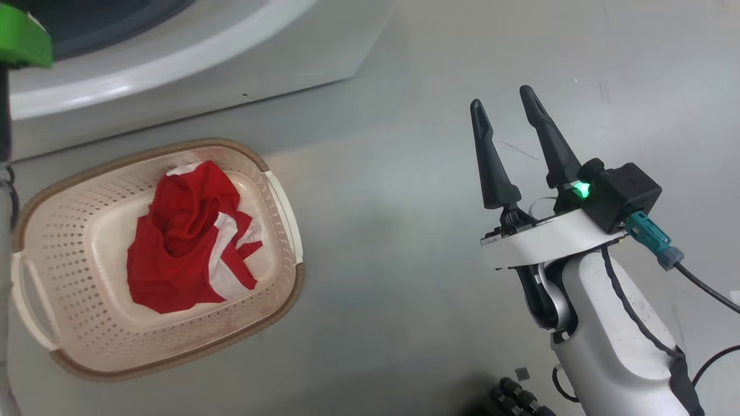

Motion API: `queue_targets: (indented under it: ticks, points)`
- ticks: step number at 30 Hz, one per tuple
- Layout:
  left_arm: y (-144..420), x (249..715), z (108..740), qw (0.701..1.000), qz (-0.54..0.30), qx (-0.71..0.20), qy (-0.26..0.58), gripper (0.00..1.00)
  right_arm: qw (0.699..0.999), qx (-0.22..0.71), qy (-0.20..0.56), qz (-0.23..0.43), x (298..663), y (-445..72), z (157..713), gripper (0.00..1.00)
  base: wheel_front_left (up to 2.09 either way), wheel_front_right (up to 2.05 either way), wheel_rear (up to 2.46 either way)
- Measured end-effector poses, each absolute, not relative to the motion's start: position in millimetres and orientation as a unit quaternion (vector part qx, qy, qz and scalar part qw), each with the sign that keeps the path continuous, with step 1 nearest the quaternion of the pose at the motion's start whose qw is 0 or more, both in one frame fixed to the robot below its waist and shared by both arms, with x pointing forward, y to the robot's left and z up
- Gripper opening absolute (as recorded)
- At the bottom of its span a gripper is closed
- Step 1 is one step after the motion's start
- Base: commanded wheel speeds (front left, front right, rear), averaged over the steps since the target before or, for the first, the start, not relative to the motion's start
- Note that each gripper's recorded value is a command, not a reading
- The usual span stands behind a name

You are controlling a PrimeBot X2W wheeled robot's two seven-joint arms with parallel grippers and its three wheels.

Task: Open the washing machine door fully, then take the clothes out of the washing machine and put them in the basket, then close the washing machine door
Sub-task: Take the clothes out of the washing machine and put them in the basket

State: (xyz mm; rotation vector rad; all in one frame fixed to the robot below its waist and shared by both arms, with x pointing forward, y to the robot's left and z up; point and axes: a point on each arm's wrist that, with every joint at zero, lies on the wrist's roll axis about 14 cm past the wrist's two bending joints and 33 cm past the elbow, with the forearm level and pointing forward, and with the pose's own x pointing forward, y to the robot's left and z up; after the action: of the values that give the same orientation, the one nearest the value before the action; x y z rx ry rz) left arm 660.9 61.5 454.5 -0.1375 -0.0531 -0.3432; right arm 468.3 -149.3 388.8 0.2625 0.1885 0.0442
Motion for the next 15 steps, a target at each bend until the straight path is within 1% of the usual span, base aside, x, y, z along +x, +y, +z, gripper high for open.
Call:
queue_targets:
  ticks: [8, 15]
  points:
    - [77.5, 615.9, 473.1, 0.985, -0.148, -0.073, -0.049, 0.0, 0.988, 0.129, 0.079, 0.029, 460.0, -143.2, 404.9, 1.0, 0.0, 0.0, 0.0]
    - [92.6, 576.4, 488.1, 0.987, -0.124, -0.084, -0.062, 0.0, 0.987, 0.137, 0.067, 0.05, 452.3, -129.1, 419.3, 1.0, 0.0, 0.0, 0.0]
